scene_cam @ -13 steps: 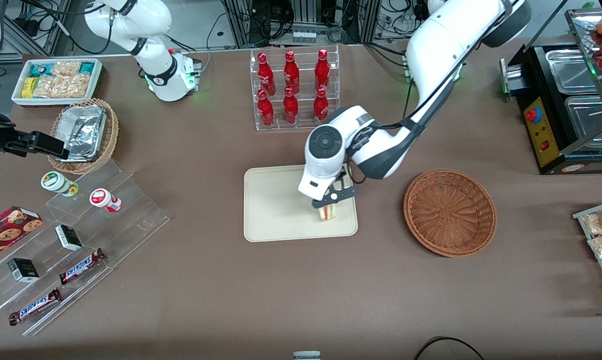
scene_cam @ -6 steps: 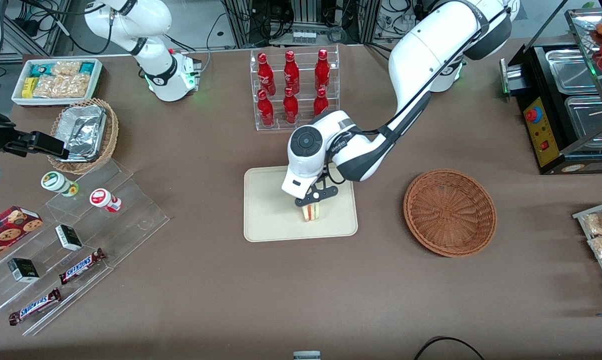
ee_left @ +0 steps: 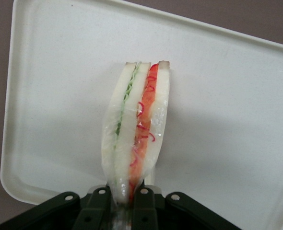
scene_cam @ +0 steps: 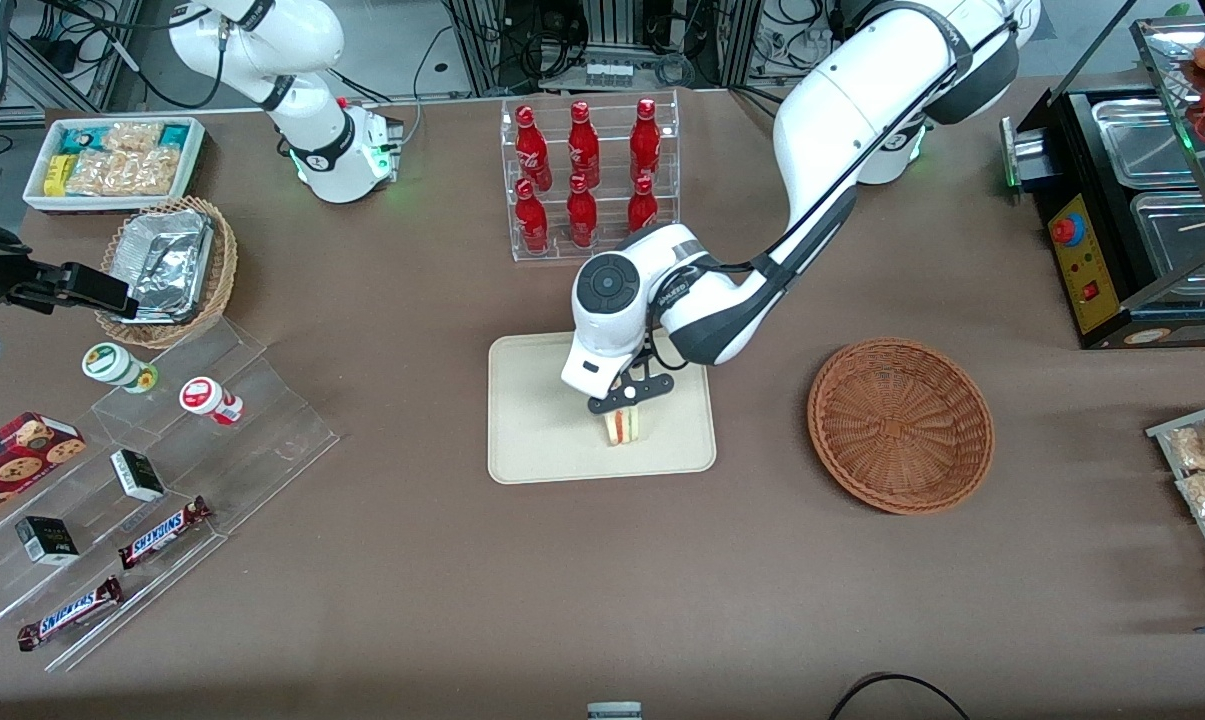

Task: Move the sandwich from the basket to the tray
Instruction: 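Lower the sandwich onto the tray and open the left gripper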

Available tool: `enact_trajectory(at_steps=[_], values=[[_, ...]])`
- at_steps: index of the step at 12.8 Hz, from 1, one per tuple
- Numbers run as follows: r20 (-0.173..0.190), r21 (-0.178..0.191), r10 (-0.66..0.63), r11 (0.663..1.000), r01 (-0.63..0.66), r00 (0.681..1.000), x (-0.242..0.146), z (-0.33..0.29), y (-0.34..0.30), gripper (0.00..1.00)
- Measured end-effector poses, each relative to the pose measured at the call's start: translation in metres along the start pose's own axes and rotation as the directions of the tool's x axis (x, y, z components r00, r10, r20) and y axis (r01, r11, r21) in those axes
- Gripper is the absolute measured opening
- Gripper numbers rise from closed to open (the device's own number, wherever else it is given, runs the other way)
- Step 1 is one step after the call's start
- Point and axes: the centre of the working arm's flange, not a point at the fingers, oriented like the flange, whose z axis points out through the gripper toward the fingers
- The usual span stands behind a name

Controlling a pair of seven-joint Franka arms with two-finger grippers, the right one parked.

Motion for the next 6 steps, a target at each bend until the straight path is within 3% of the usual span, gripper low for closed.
enact_trajectory(at_steps=[6], values=[[-0.023,0.013,-0.014,1.0,0.014,1.0,-0.002,0.014,0.008,0.15]])
